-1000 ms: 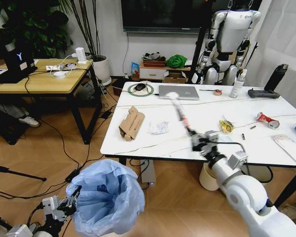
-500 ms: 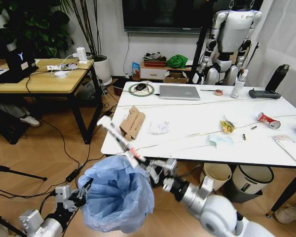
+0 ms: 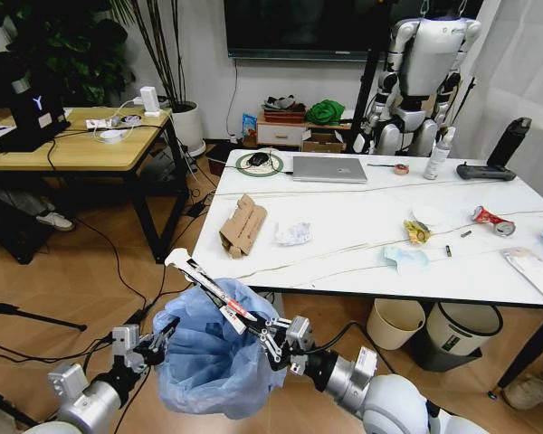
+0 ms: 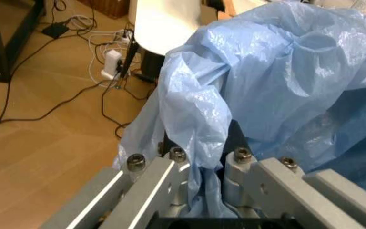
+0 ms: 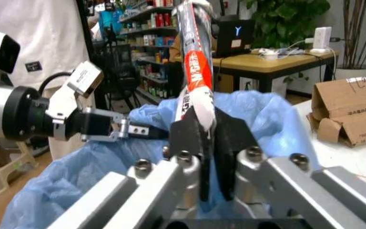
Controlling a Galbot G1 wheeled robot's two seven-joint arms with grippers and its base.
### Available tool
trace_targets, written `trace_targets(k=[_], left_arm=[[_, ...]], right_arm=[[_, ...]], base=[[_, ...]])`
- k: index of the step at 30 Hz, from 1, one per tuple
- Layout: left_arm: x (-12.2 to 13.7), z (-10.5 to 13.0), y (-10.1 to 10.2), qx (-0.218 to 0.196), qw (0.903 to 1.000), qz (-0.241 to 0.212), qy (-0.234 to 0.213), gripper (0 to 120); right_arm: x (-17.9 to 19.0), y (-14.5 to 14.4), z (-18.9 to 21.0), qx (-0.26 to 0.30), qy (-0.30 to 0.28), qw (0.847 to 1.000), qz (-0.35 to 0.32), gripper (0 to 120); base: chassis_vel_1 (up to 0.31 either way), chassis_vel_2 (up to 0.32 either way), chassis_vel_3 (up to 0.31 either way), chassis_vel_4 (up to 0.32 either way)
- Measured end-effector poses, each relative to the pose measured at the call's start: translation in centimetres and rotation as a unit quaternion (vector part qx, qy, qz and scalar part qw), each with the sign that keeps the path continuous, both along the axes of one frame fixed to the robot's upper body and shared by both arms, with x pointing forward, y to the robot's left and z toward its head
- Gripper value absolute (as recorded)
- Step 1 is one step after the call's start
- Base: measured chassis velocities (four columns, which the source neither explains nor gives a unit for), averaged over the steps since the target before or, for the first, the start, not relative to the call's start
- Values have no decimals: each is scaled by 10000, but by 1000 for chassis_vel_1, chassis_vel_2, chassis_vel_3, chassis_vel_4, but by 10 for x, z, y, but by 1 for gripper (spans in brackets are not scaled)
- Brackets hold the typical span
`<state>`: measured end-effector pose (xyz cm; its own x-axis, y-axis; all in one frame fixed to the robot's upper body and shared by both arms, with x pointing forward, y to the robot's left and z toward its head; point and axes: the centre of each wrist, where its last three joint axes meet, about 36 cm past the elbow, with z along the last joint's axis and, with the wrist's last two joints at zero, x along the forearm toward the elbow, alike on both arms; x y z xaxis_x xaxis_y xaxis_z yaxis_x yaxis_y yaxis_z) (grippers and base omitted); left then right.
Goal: Pick up the trash bin and place the trash from the table into it.
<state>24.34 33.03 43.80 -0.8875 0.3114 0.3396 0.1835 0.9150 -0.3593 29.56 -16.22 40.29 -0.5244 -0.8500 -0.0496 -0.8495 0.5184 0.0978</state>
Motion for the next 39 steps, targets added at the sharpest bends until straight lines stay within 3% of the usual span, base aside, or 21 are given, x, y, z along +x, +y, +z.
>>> trace_targets(k=[10, 14, 18, 23, 27, 31, 39], left_arm=[[-3, 0, -3, -50, 10000, 77, -6, 1], [-9, -3, -5, -65, 9998, 168, -1, 1], [-12, -3, -5, -70, 9997, 235, -15, 1], [-21, -2, -2, 59, 9997, 256, -22, 1], [-32, -5, -4, 89, 9998, 129, 113, 1], [-28, -2, -2, -155, 9994, 290, 63, 1], [-33, -9, -5, -164, 9994, 244, 187, 1]], right_arm=[[-5, -5, -1, 7, -65, 9999, -93, 39], [20, -15, 27, 283, -429, 9970, -580, 59], [40, -15, 42, 347, -548, 9919, -1094, 70], [64, -1, 59, 120, -110, 9813, -1917, 91], [67, 4, 54, 117, 12, 9806, -1959, 99], [64, 2, 49, 73, 28, 9798, -2000, 100], [58, -4, 40, -28, 8, 9789, -2042, 100]], base=[[0, 0, 0, 0], [0, 0, 0, 0], [0, 0, 0, 0], [0, 0, 0, 0], [0, 0, 0, 0], [0, 0, 0, 0], [0, 0, 0, 0]])
